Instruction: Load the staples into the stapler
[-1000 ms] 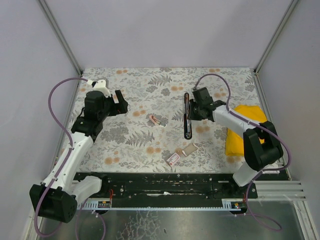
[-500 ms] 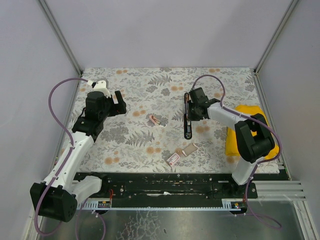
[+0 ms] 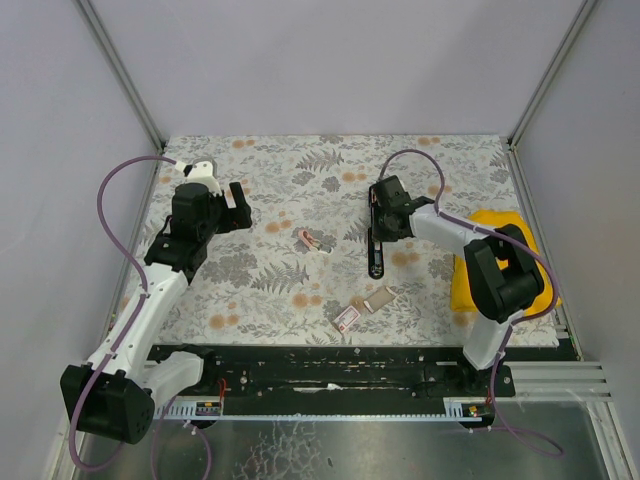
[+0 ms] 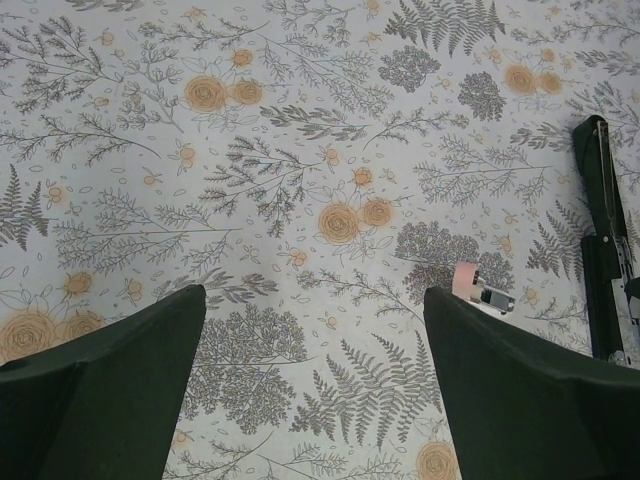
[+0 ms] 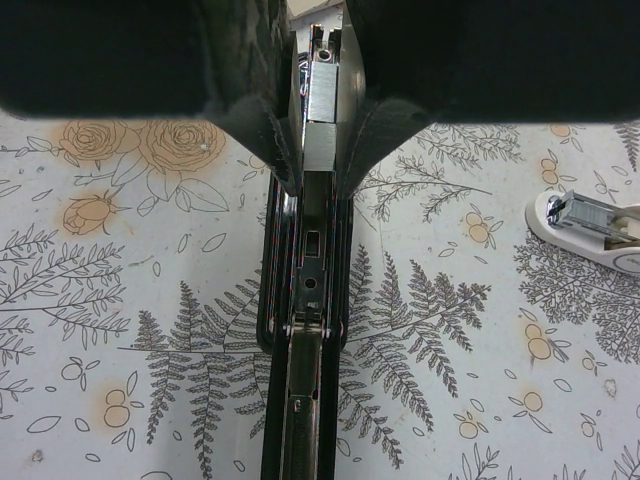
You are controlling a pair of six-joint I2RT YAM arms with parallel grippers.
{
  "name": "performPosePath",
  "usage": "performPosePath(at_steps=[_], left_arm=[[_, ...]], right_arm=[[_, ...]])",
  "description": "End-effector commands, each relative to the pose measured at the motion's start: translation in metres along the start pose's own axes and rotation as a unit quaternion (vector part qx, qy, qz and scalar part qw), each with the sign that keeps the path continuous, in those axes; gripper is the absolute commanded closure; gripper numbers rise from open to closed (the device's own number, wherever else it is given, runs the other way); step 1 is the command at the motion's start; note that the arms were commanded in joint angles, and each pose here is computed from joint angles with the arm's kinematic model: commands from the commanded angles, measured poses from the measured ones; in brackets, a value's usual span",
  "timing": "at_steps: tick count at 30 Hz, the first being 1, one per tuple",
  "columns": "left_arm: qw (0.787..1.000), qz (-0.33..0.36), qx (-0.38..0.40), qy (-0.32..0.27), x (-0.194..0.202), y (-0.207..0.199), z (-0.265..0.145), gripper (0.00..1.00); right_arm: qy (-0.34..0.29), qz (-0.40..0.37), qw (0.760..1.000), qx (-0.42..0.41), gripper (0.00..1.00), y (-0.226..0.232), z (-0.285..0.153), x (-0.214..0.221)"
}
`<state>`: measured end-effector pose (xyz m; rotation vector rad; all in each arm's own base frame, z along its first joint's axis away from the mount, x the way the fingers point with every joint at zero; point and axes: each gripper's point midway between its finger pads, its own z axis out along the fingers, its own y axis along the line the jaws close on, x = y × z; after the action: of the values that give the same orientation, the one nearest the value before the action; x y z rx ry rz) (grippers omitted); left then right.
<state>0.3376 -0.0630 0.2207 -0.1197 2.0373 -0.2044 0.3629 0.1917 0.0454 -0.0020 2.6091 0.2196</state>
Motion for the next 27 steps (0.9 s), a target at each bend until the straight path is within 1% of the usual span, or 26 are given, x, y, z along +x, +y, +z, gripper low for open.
performPosePath(at_steps=[1,6,9,11,14,15,18,23,27], left_arm=[[1.0,0.007,-0.013,-0.02,-0.008,0.006,0.002,0.11],[1.0,0.008,-0.014,-0.019,-0.007,0.007,0.002,0.1],[1.0,0.009,-0.015,-0.019,-0.006,0.007,0.002,0.11],[1.0,0.009,-0.016,-0.019,-0.006,0.008,0.002,0.1],[1.0,0.009,-0.016,-0.02,-0.006,0.008,0.002,0.11],[1.0,0.009,-0.017,-0.02,-0.006,0.008,0.002,0.11],[1.0,0.009,-0.019,-0.023,-0.006,0.009,0.001,0.1],[1.0,0.003,-0.016,-0.023,-0.004,0.008,0.001,0.11],[1.0,-0.012,0.022,-0.015,-0.001,-0.007,0.002,0.11]], right_arm=[[-0.01,-0.019,1.0,0.023,0.83,0.0,-0.001,-0.007],[-0.009,-0.029,0.999,0.036,0.82,0.0,0.0,-0.004],[-0.006,-0.03,0.999,0.04,0.79,-0.001,0.0,-0.003],[-0.006,-0.028,0.999,0.039,0.74,0.0,-0.002,-0.005],[-0.009,-0.028,0.999,0.034,0.62,0.003,-0.007,-0.009],[-0.011,-0.028,0.999,0.032,0.56,0.005,-0.009,-0.011],[-0.018,-0.029,0.999,0.027,0.49,0.008,-0.017,-0.019],[-0.034,-0.035,0.999,0.009,0.43,0.014,-0.041,-0.031],[-0.045,-0.04,0.998,-0.008,0.38,0.012,-0.065,-0.025]])
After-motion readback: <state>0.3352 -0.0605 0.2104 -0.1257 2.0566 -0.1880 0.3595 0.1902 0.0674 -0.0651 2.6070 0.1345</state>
